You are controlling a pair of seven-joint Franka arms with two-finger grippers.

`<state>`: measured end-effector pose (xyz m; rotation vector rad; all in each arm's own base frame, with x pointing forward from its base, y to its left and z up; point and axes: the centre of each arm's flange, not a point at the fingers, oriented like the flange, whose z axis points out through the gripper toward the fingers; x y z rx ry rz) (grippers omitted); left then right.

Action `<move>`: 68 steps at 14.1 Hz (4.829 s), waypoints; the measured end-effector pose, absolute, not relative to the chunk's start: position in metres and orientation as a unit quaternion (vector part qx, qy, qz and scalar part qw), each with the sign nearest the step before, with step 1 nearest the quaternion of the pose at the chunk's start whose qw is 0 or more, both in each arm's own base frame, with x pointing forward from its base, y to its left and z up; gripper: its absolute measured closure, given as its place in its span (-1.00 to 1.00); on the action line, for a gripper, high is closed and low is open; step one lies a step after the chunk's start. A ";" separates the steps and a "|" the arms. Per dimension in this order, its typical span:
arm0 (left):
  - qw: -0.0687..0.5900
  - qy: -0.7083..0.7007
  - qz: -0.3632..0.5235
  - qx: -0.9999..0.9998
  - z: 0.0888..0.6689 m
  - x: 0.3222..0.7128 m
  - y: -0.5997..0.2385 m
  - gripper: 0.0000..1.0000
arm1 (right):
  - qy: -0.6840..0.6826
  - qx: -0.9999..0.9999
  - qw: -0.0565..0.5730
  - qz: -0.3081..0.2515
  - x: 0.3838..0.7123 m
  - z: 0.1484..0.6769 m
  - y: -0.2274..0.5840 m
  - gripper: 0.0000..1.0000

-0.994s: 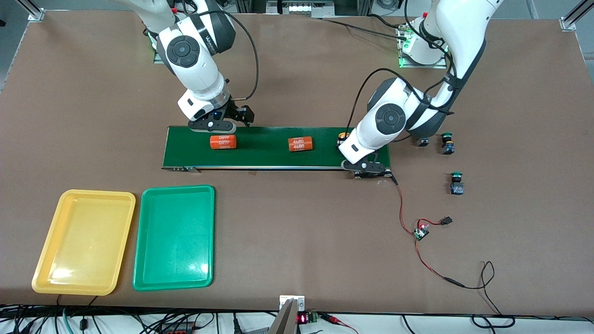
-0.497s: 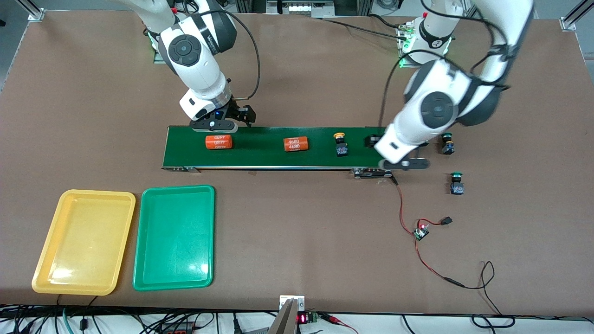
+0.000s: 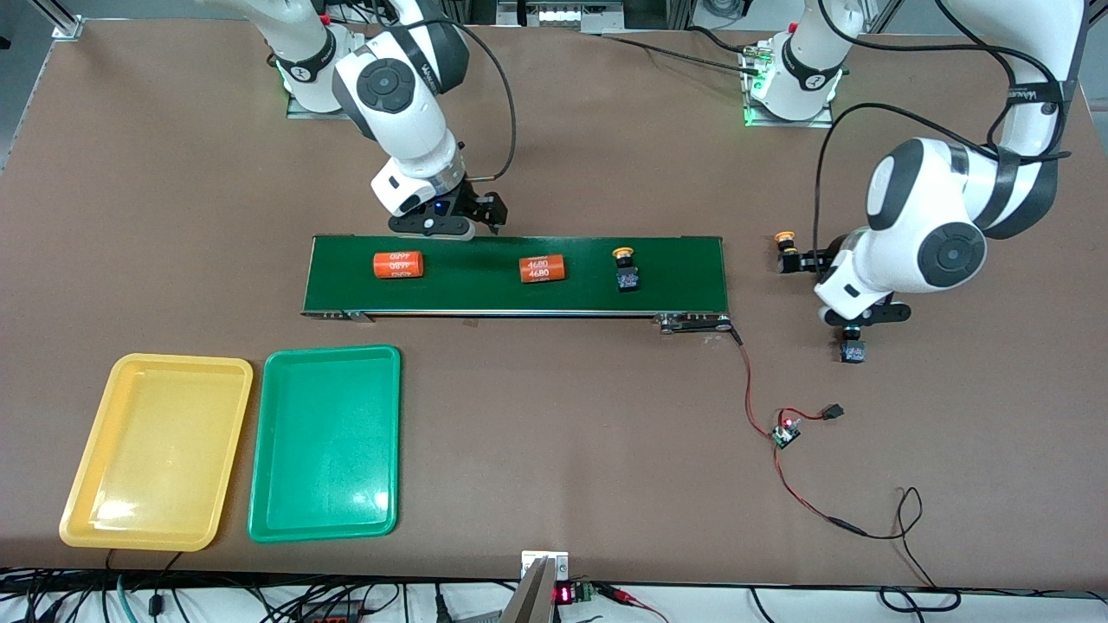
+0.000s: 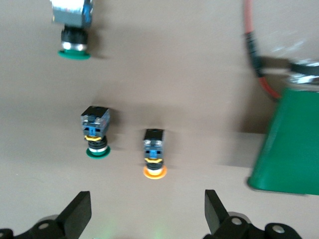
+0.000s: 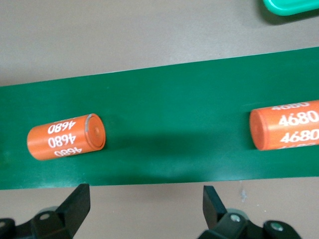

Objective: Sort buttons by color to trays
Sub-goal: 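Grasp another push button beside the belt with the left gripper, then set the second button down on the green belt with the left gripper, then grasp the yellow-capped button with the right gripper while the left gripper withdraws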

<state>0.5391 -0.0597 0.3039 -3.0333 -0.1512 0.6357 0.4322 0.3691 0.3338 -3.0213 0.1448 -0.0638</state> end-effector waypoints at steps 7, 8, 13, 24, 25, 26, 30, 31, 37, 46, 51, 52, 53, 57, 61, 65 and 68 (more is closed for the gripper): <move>0.009 -0.047 0.126 -0.991 0.213 0.475 -0.058 -1.00 | 0.052 -0.997 0.046 -0.034 0.432 0.327 0.397 -1.00; 0.008 -0.047 0.116 -0.992 0.202 0.468 -0.057 -1.00 | 0.052 -0.997 0.045 -0.034 0.432 0.326 0.397 -1.00; 0.004 -0.047 0.105 -0.993 0.169 0.449 -0.056 -0.59 | 0.055 -0.997 0.044 -0.034 0.435 0.325 0.395 -1.00; 0.008 -0.029 0.115 -0.993 0.261 0.500 -0.078 0.33 | -0.032 -0.998 0.026 -0.041 0.448 0.324 0.378 -1.00; 0.008 -0.017 0.114 -0.993 0.282 0.509 -0.092 0.33 | -0.033 -0.998 0.026 -0.041 0.449 0.324 0.377 -1.00; 0.005 -0.004 0.106 -0.994 0.301 0.517 -0.111 0.33 | -0.033 -0.998 0.026 -0.041 0.448 0.324 0.377 -1.00; -0.012 0.031 0.077 -0.997 0.330 0.517 -0.214 0.33 | -0.032 -0.999 0.021 -0.034 0.448 0.323 0.376 -1.00; -0.020 0.032 0.068 -0.997 0.323 0.514 -0.235 0.33 | -0.031 -0.999 0.016 -0.029 0.448 0.323 0.374 -1.00; -0.074 0.016 0.023 -0.997 0.265 0.523 -0.279 0.33 | -0.023 -1.000 0.003 -0.016 0.453 0.326 0.366 -1.00; -0.064 -0.027 0.037 -0.997 0.289 0.524 -0.287 -0.63 | -0.021 -1.000 0.003 -0.015 0.455 0.325 0.364 -1.00; 0.010 -0.078 0.122 -0.989 0.344 0.544 -0.182 -1.00 | -0.021 -1.000 0.002 -0.014 0.455 0.324 0.364 -1.00; 0.022 -0.071 0.141 -0.987 0.340 0.546 -0.156 -1.00 | -0.021 -1.000 0.002 -0.014 0.455 0.324 0.364 -1.00; 0.037 -0.053 0.158 -0.985 0.331 0.548 -0.127 -1.00 | -0.021 -1.000 0.002 -0.014 0.455 0.324 0.364 -1.00; 0.068 -0.013 0.202 -0.977 0.286 0.541 -0.029 -1.00 | -0.020 -1.000 0.005 -0.017 0.457 0.328 0.366 -1.00; 0.053 -0.018 0.147 -0.988 0.226 0.514 -0.002 -1.00 | -0.018 -1.000 0.005 -0.018 0.459 0.328 0.363 -1.00; 0.042 -0.021 0.094 -0.994 0.189 0.485 0.006 -1.00 | -0.014 -1.000 0.005 -0.018 0.462 0.329 0.361 -1.00; 0.037 -0.021 0.073 -0.996 0.176 0.472 0.007 -0.91 | -0.016 -0.999 0.011 -0.025 0.465 0.337 0.366 -1.00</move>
